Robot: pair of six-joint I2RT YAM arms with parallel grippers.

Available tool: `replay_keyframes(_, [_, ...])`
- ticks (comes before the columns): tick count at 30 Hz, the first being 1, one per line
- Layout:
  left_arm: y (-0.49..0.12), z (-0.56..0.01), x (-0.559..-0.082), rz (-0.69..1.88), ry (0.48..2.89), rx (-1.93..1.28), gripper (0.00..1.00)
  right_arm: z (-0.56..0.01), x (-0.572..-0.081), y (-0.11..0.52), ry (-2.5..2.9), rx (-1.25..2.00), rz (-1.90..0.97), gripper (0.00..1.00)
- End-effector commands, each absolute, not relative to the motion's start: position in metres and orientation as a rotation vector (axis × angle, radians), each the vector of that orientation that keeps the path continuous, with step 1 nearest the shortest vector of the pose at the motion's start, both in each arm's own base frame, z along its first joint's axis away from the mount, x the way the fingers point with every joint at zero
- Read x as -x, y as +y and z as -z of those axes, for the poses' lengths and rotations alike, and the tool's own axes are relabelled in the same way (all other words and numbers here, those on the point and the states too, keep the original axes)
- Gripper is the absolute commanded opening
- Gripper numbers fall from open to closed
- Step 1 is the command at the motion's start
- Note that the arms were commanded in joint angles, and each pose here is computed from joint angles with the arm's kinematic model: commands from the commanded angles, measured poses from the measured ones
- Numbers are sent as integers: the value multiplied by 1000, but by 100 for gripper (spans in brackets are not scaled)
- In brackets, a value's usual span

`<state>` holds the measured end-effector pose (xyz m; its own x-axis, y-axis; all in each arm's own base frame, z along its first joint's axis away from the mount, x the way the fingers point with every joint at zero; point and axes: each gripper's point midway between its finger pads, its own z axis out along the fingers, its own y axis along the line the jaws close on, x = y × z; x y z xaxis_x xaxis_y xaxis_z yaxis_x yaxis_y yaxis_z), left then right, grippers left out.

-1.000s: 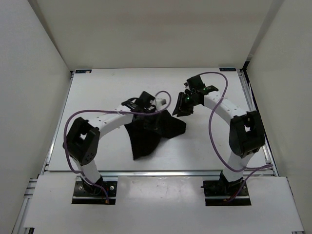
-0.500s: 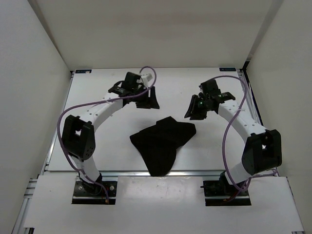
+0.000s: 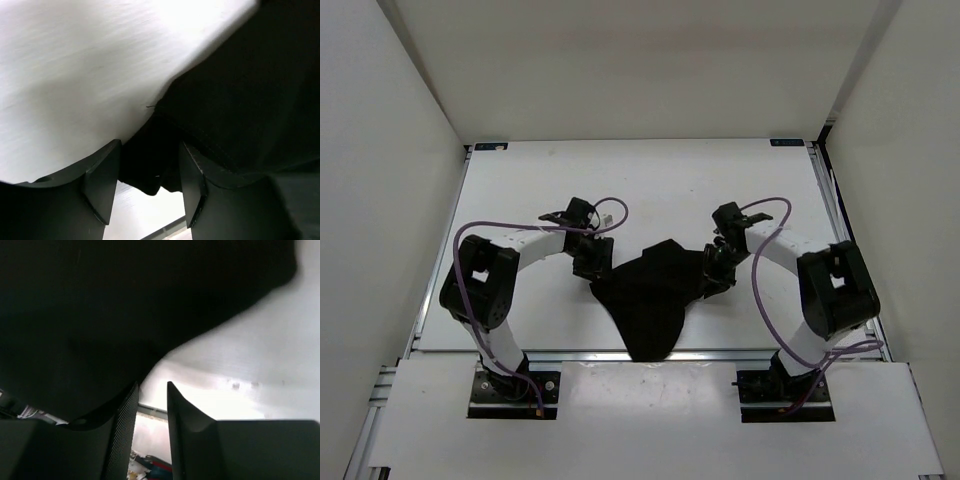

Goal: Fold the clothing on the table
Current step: Flatten the skirt out

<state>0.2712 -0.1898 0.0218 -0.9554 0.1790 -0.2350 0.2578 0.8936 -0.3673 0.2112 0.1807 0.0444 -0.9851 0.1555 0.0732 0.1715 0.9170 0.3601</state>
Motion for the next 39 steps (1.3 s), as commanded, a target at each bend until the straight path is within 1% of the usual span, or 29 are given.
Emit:
replay_keyframes(1, [-203, -32, -266, 695, 2809, -377, 60, -35, -228, 190, -3013, 273, 639, 36])
replay_keyframes(3, [-205, -29, -258, 730, 2818, -370, 55, -32, -242, 194, -3019, 255, 651, 35])
replay_keyframes(4, [-207, -30, -256, 740, 2817, -374, 44, -23, -245, 191, -3001, 266, 623, 34])
replay_keyframes(5, [-207, -28, -253, 741, 2822, -376, 20, -17, -251, 193, -2998, 254, 605, 33])
replay_keyframes(6, [-208, -29, -250, 751, 2826, -372, 10, -21, -262, 193, -3015, 245, 611, 32])
replay_keyframes(7, [-211, -31, -248, 761, 2821, -368, 0, -11, -267, 189, -3003, 255, 584, 30])
replay_keyframes(12, [-218, -41, -244, 825, 2803, -336, 0, -7, -337, 191, -3068, 228, 560, 26])
replay_keyframes(13, [-219, -44, -244, 842, 2797, -326, 0, 1, -348, 188, -3064, 243, 547, 26])
replay_keyframes(15, [-228, -57, -244, 887, 2755, -313, 0, -15, -400, 195, -3156, 209, 607, 27])
replay_keyframes(16, [-232, -59, -244, 915, 2751, -286, 0, -6, -414, 194, -3157, 210, 629, 25])
replay_keyframes(17, [-237, -67, -245, 950, 2732, -256, 0, -21, -445, 201, -3217, 180, 728, 26])
replay_keyframes(19, [-247, -76, -250, 1022, 2670, -217, 0, -58, -490, 220, -3292, 78, 986, 26])
replay_keyframes(20, [-251, -83, -255, 1048, 2640, -180, 0, -65, -498, 219, -3288, 95, 1050, 27])
replay_keyframes(21, [-253, -86, -253, 1068, 2624, -178, 0, -85, -510, 219, -3299, 87, 1164, 28])
replay_keyframes(22, [-254, -86, -256, 1067, 2611, -157, 0, -94, -511, 223, -3299, 70, 1217, 29])
replay_keyframes(23, [-254, -88, -259, 1072, 2605, -145, 9, -111, -511, 219, -3331, 68, 1227, 33])
replay_keyframes(25, [-254, -83, -257, 1073, 2629, -142, 40, -123, -504, 208, -3431, 11, 1063, 39])
replay_keyframes(26, [-254, -84, -258, 1073, 2626, -147, 48, -135, -496, 209, -3446, -20, 1038, 41])
replay_keyframes(27, [-253, -83, -259, 1073, 2629, -145, 68, -145, -485, 203, -3471, -28, 970, 44])
replay_keyframes(28, [-254, -87, -261, 1081, 2613, -150, 97, -139, -471, 197, -3447, -16, 905, 44])
replay_keyframes(29, [-255, -88, -261, 1090, 2610, -162, 99, -137, -452, 192, -3428, -9, 840, 45])
replay_keyframes(30, [-253, -87, -263, 1074, 2609, -164, 99, -152, -440, 192, -3449, -29, 826, 46])
replay_keyframes(31, [-254, -91, -265, 1066, 2597, -174, 98, -137, -420, 189, -3407, -15, 779, 45])
replay_keyframes(32, [-249, -89, -269, 1026, 2601, -168, 99, -135, -399, 190, -3399, -18, 772, 45])
replay_keyframes(33, [-244, -83, -268, 980, 2615, -183, 98, -150, -383, 194, -3424, -59, 786, 46])
replay_keyframes(34, [-241, -81, -268, 970, 2620, -181, 98, -133, -357, 191, -3402, -33, 740, 47])
replay_keyframes(36, [-238, -78, -266, 981, 2628, -178, 98, -139, -333, 196, -3402, -57, 756, 47])
replay_keyframes(38, [-231, -67, -258, 960, 2659, -184, 99, -119, -299, 188, -3337, 26, 713, 47])
replay_keyframes(39, [-228, -64, -255, 952, 2666, -200, 99, -123, -290, 191, -3339, 6, 732, 47])
